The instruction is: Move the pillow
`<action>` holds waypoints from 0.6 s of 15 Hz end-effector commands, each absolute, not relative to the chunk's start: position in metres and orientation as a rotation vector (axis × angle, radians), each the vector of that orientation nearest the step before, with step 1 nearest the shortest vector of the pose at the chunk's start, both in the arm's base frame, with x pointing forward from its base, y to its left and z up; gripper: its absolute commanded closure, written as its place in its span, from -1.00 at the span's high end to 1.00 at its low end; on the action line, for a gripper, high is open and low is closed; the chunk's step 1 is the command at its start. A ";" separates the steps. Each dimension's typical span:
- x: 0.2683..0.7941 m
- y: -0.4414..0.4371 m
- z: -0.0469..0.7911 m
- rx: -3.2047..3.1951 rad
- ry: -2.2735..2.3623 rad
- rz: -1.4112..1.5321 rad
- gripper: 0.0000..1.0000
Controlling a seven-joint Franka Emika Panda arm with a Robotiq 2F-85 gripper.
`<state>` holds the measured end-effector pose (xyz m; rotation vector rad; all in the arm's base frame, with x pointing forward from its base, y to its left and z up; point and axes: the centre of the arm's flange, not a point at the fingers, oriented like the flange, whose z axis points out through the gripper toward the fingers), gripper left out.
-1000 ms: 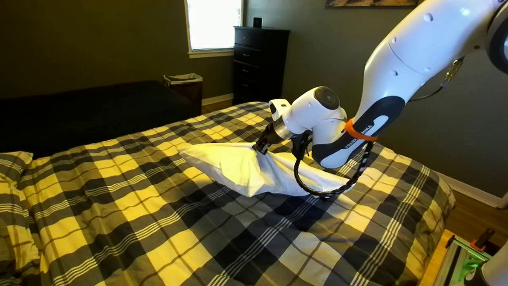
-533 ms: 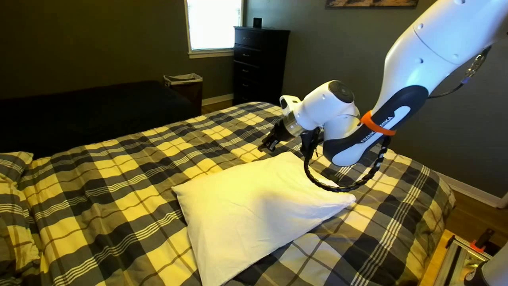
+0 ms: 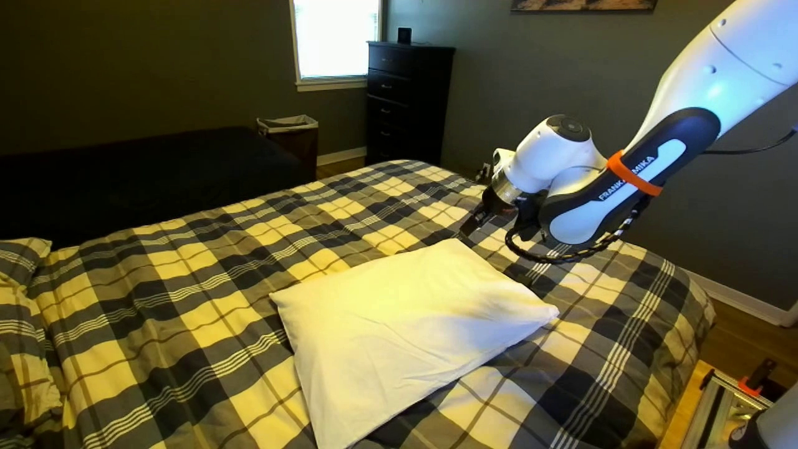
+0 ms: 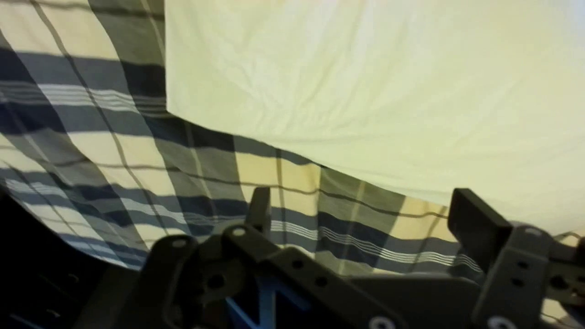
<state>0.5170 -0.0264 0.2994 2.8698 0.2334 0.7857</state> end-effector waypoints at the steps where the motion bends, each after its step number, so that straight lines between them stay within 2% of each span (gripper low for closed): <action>1: 0.521 -0.086 0.306 2.936 -0.017 0.610 1.00; 3: 0.518 -0.113 0.298 2.959 -0.170 0.502 1.00; 4: 0.509 -0.082 0.287 2.931 -0.069 0.579 1.00; 9: 0.511 -0.084 0.288 2.931 -0.062 0.573 1.00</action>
